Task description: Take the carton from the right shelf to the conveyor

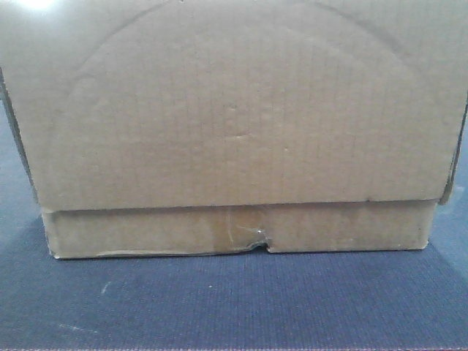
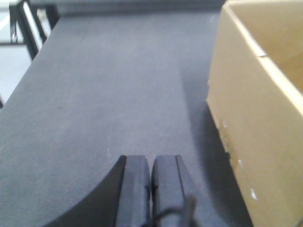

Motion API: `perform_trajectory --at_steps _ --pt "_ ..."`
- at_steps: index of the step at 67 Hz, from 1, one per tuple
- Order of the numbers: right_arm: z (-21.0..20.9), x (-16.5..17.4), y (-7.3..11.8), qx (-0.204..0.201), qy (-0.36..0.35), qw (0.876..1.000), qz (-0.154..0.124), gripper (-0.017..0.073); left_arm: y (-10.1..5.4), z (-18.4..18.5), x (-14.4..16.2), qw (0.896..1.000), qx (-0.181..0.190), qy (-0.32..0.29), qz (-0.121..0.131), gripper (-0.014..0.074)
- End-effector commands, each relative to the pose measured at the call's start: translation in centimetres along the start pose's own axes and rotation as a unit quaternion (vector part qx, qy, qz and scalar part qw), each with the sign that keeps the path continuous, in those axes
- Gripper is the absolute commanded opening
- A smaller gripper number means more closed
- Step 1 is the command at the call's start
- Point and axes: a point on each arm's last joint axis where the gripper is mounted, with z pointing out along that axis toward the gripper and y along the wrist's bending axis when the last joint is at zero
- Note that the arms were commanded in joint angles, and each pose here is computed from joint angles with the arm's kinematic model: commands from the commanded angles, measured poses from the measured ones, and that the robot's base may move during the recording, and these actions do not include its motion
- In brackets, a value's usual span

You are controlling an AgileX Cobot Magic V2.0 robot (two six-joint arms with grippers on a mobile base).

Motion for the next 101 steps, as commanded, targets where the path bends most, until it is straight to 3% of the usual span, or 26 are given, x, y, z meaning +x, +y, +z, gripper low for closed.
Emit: perform_trajectory --at_steps 1,14,30,75,83,93,101 --pt "-1.6 1.5 0.0 -0.005 -0.068 0.998 -0.001 -0.0069 0.0 -0.9 0.6 0.999 0.008 -0.041 -0.006 0.0015" --pt "-4.6 4.7 -0.2 -0.009 -0.146 0.989 0.002 -0.0069 0.1 -2.4 1.1 0.997 0.008 -0.073 -0.009 0.0015" --pt "-6.9 5.5 -0.3 -0.008 -0.211 0.977 0.005 -0.0069 0.2 -2.8 1.1 0.996 0.008 -0.083 -0.01 0.0015" --pt "-7.0 5.4 -0.3 -0.01 -0.22 0.975 0.005 -0.0069 0.2 -2.8 1.1 0.997 0.007 -0.082 -0.01 0.0015" --pt "-7.0 5.4 -0.3 -0.01 -0.22 0.975 0.005 -0.0069 0.1 -3.0 1.1 0.996 0.011 -0.082 -0.02 0.0015" --pt "-7.0 5.4 -0.3 -0.01 -0.22 0.975 0.005 -0.0069 0.1 -3.4 2.0 0.997 0.007 -0.077 0.018 0.0015" --pt "-7.0 5.4 -0.3 -0.01 -0.22 0.975 0.005 -0.0069 0.3 -3.4 3.8 0.996 -0.021 -0.091 0.009 0.0015"
